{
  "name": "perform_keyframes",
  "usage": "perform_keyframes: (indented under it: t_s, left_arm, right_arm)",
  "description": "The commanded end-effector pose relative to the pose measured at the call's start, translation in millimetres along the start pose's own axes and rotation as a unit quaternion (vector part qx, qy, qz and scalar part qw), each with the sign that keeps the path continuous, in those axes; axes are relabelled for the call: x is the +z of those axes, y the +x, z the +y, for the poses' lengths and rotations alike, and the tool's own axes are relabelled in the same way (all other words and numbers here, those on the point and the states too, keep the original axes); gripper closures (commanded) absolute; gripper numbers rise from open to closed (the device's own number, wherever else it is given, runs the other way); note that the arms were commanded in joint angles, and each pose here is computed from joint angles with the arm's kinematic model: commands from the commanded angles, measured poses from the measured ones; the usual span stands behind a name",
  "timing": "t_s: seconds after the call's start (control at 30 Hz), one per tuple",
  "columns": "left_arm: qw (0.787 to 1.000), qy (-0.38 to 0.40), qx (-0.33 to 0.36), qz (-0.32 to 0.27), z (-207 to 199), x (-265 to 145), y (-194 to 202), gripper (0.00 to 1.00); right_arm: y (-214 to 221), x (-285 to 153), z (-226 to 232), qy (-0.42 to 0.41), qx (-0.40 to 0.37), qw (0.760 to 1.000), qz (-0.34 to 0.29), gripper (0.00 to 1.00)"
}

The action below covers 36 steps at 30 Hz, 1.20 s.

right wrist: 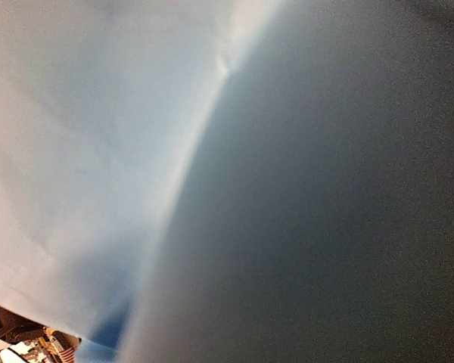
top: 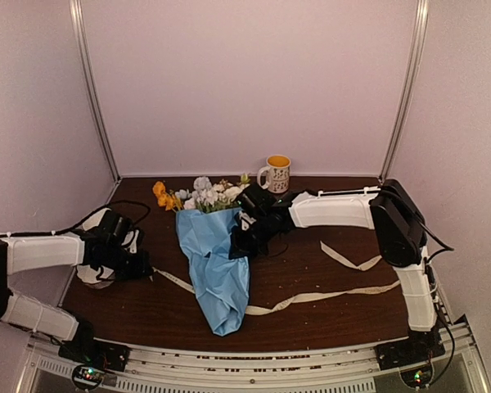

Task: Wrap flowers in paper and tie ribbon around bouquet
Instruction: Pick up the left side of the ribbon at the center of the board, then pick up the right side of the ribbon from the center of the board.

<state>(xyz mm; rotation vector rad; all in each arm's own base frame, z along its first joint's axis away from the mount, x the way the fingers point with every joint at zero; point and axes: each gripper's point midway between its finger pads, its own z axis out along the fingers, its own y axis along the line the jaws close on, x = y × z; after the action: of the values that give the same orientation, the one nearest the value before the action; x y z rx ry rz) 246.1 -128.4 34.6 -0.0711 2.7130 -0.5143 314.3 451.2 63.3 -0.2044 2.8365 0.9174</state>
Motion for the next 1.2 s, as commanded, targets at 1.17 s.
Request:
perform_keyframes:
  t_s: [1.17]
  left_arm:
    - [0.854,0.245,0.391,-0.24,-254,-154,-127,1.0]
  right_arm:
    - [15,17,-27,0.018,0.013,1.0,0.002,1.0]
